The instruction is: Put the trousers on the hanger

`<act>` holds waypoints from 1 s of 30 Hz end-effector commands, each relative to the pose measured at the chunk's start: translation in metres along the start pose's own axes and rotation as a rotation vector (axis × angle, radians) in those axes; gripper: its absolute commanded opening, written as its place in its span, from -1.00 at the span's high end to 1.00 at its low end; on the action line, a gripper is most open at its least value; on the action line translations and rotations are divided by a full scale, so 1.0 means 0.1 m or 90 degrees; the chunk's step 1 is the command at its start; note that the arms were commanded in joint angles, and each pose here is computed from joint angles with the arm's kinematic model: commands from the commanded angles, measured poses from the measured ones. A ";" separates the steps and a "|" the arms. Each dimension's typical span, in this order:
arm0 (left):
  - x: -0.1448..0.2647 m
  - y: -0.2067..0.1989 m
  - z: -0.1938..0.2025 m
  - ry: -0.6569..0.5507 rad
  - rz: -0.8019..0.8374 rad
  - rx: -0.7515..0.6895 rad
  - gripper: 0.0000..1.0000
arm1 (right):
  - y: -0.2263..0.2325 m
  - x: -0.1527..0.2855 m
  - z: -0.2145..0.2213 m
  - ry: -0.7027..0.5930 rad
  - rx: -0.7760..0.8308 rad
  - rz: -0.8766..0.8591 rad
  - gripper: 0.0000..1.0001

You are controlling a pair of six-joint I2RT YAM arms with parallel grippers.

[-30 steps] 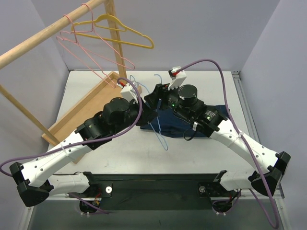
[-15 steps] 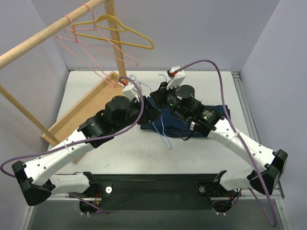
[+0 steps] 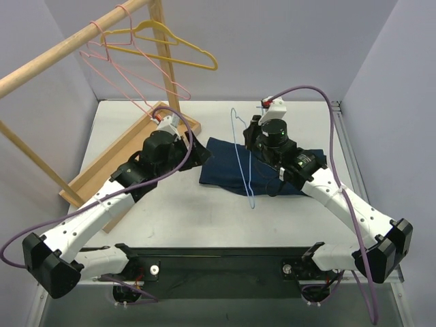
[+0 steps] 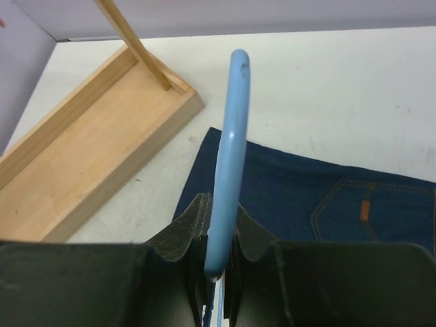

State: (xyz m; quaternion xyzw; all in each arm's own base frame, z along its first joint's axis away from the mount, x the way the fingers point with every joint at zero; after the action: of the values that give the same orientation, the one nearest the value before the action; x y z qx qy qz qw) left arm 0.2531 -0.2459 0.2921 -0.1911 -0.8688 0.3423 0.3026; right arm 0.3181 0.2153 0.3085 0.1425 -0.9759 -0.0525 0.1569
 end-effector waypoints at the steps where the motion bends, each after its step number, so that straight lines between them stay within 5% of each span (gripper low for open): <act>1: -0.31 0.45 -0.23 -0.024 -0.037 -0.011 -0.50 | -0.10 -0.01 0.05 0.000 -0.007 0.040 1.00; 13: -1.18 1.11 -0.19 0.054 -0.060 -0.069 -0.21 | -0.17 -0.36 0.33 0.061 -0.002 0.075 1.00; 30: -1.93 1.68 0.07 0.111 -0.094 -0.085 0.10 | -0.33 -0.76 0.67 0.149 -0.031 0.088 1.00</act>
State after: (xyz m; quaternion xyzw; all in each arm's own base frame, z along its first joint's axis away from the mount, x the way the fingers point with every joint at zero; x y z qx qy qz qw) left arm 0.3912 -0.2278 0.0791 -0.1505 -0.8584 0.2460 0.4243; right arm 0.3631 0.2070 0.2022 0.0762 -0.9533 -0.0266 0.2910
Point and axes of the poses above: each gripper's point midway between its finger pads, its own x axis back along the fingers, its own y axis along the line the jaws close on, z = x × y, the point moved 3 cm from there along x, back along the fingers, and after that the axes turned 6 degrees about x, right-handed, at the moved point
